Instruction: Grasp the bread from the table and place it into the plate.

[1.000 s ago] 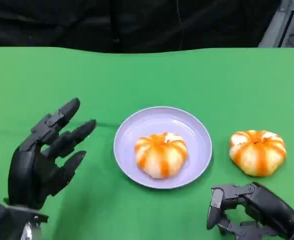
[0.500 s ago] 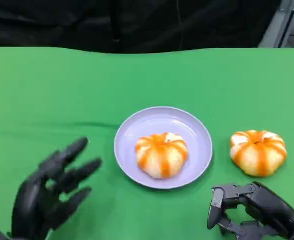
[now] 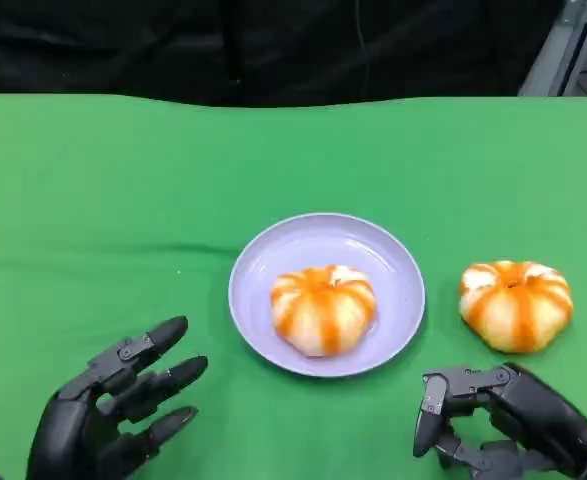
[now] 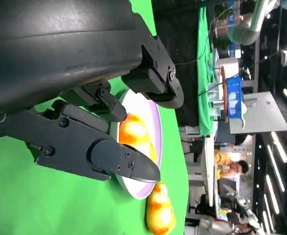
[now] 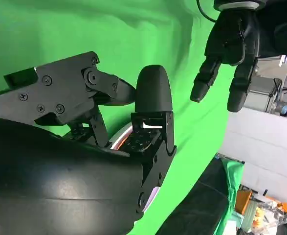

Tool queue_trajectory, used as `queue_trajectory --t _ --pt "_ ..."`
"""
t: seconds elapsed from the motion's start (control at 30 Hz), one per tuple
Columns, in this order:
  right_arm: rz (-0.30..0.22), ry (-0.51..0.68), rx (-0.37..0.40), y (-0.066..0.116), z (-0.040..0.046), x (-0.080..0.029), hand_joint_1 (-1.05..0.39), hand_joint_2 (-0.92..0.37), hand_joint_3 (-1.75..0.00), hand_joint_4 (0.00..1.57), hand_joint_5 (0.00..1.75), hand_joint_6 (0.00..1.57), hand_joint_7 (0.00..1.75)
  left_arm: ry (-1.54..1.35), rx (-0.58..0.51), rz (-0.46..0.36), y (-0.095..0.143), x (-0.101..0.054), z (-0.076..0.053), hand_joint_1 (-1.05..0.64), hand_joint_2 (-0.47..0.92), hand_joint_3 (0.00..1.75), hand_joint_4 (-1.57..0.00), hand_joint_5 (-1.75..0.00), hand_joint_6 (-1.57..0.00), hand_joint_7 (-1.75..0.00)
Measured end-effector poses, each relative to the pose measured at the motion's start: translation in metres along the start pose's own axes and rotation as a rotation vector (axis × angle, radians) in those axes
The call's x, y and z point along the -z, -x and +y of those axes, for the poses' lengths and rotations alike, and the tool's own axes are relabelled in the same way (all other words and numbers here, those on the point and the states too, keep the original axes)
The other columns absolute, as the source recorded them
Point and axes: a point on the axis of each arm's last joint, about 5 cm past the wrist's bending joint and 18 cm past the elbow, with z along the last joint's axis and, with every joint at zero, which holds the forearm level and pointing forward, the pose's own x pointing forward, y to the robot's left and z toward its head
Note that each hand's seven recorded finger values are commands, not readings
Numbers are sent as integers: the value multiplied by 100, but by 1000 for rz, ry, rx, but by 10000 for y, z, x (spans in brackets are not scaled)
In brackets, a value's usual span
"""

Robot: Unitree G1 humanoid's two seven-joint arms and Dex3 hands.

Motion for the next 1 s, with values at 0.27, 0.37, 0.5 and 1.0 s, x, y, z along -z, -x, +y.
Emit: queue_trajectory --t 0.27,0.37,0.5,1.0 --pt "0 0 0 0 0 0 -10 -78 -72 71 168 78 119 -7 8 3 -2 0 -3 -41 91 0 -76 0 -65 0" --pt "0 0 0 0 0 0 -10 -78 -72 71 168 78 119 -7 7 3 -1 -1 -1 -41 91 0 -76 0 -65 0" --pt "0 0 0 0 0 0 -11 -78 -72 71 168 78 119 -12 8 4 1 1 -2 -13 92 15 -86 -4 -81 -6" --pt "0 0 1 1 -1 0 -9 -78 -72 70 169 76 122 -239 45 -25 -38 -22 21 5 66 95 -82 -145 -84 -130"
